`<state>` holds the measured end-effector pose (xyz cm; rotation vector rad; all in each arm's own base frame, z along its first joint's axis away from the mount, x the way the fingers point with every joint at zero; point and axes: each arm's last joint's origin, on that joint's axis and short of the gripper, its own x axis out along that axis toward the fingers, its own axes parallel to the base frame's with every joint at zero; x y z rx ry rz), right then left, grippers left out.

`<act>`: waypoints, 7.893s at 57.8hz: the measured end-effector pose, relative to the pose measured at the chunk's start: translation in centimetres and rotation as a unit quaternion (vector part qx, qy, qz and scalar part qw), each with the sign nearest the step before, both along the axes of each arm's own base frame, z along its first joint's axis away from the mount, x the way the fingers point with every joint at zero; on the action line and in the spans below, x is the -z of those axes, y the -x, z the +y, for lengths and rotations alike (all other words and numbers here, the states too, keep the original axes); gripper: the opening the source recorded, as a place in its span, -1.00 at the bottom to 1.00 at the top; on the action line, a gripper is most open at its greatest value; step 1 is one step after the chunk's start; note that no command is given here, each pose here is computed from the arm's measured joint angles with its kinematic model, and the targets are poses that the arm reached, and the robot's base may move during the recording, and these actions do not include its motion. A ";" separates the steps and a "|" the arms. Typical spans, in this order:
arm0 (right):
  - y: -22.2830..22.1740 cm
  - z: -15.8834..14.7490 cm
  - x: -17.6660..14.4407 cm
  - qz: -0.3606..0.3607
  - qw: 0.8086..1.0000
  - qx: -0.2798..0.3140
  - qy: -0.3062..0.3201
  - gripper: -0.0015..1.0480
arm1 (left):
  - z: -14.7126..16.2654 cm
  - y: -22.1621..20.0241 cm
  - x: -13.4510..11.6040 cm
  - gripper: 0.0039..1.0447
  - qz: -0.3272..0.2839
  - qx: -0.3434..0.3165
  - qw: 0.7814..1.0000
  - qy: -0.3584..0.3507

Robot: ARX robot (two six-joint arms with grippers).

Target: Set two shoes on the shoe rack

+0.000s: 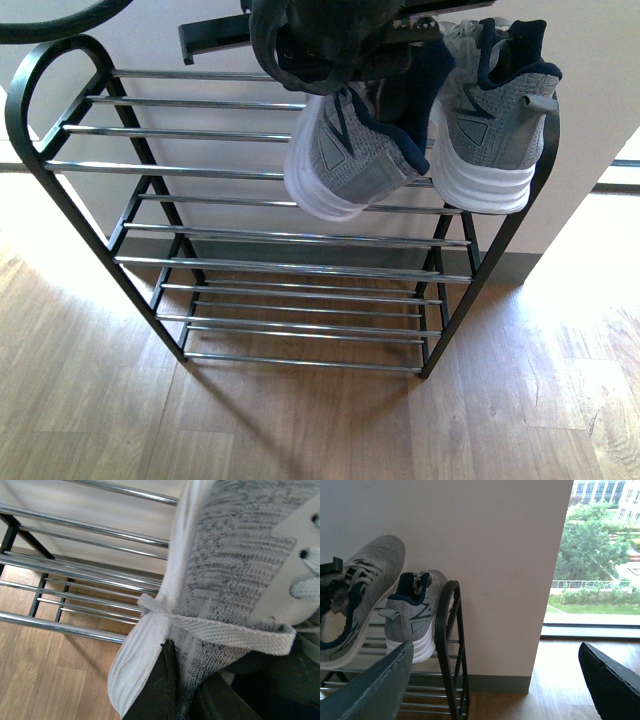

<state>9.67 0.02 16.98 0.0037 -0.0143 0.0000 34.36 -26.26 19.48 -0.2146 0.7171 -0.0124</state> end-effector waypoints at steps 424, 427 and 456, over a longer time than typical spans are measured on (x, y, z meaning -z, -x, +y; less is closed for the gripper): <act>0.0 0.0 0.0 0.000 1.000 0.000 0.000 0.82 | 26.2 24.6 2.8 0.83 -0.350 -0.006 0.931 -0.101; 0.0 0.0 0.0 0.000 1.000 0.000 0.000 0.82 | 26.2 24.6 2.8 0.83 -0.350 -0.006 0.931 -0.101; 0.0 0.0 0.0 0.000 1.000 -0.002 0.000 0.82 | 26.2 24.6 2.8 0.83 -0.350 -0.006 0.931 -0.101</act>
